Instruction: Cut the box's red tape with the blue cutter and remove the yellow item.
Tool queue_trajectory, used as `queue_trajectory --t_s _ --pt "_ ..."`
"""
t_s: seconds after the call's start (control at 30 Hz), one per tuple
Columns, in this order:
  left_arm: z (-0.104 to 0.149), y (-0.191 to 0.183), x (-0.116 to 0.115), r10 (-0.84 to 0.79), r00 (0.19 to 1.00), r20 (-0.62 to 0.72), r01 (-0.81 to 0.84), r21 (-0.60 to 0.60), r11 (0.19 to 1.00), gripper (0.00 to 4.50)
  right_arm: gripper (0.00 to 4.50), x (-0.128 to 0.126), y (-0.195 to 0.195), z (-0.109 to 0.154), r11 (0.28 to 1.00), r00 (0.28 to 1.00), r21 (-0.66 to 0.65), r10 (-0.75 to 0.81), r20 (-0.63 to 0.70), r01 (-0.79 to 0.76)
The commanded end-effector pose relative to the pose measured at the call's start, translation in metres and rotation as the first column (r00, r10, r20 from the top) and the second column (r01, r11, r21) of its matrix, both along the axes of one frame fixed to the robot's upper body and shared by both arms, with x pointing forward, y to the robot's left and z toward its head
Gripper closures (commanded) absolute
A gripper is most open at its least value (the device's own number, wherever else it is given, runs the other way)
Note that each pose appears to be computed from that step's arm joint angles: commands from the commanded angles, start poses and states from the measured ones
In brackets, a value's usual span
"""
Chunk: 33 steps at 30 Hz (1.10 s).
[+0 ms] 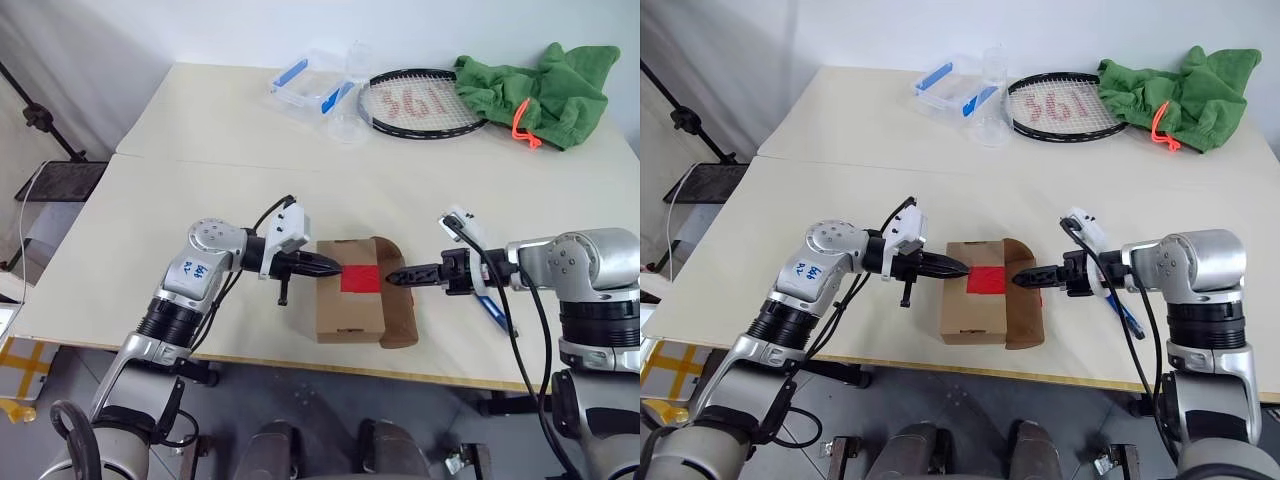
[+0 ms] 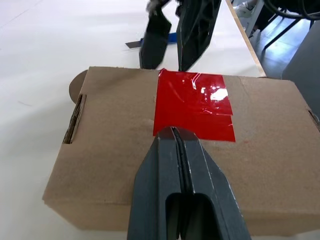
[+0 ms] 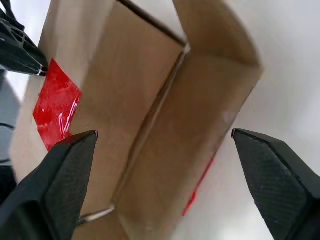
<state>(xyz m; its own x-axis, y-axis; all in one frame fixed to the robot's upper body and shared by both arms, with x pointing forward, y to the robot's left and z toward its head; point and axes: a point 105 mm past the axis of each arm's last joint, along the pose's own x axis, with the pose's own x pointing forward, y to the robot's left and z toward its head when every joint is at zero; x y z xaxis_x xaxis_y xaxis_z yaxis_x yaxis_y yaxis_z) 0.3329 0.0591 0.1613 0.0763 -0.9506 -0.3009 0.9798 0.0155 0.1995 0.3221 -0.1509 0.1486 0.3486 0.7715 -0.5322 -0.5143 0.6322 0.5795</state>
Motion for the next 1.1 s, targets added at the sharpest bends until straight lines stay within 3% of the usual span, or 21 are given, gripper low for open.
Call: queue_trajectory --t_s 0.03,0.23,0.33,0.47,0.57,0.93,1.1 --pt "-0.005 0.000 0.001 0.003 1.000 -0.012 -0.003 0.021 1.000 4.50 0.02 0.003 0.003 -0.003 0.999 0.998 0.046 0.007 -0.057 -0.005" --pt "-0.005 0.000 -0.004 -0.004 1.000 -0.017 0.004 0.020 1.000 4.50 0.02 0.014 0.022 -0.017 0.991 0.993 0.132 0.039 -0.108 -0.024" --pt "-0.005 0.001 -0.005 -0.004 1.000 -0.021 0.005 0.020 1.000 4.50 0.02 0.019 0.033 -0.012 0.980 0.995 0.192 0.061 -0.077 -0.045" --pt "-0.005 0.002 -0.006 -0.003 1.000 -0.023 0.003 0.020 1.000 4.50 0.02 0.020 0.037 -0.015 0.982 0.996 0.176 0.074 -0.059 -0.063" --pt "-0.005 0.003 -0.007 -0.002 1.000 -0.024 0.002 0.019 1.000 4.50 0.63 0.021 0.035 -0.021 0.988 0.996 0.150 0.056 -0.072 -0.045" --pt "-0.007 0.021 0.002 0.068 0.998 -0.010 -0.067 0.045 0.997 4.50 4.40 0.021 0.031 -0.016 0.987 0.999 0.159 -0.006 -0.053 0.015" --pt "-0.009 0.032 0.003 0.076 0.997 0.011 -0.077 0.092 0.993 4.50 4.45 0.010 0.035 -0.007 0.988 1.000 0.157 -0.011 -0.021 0.014"
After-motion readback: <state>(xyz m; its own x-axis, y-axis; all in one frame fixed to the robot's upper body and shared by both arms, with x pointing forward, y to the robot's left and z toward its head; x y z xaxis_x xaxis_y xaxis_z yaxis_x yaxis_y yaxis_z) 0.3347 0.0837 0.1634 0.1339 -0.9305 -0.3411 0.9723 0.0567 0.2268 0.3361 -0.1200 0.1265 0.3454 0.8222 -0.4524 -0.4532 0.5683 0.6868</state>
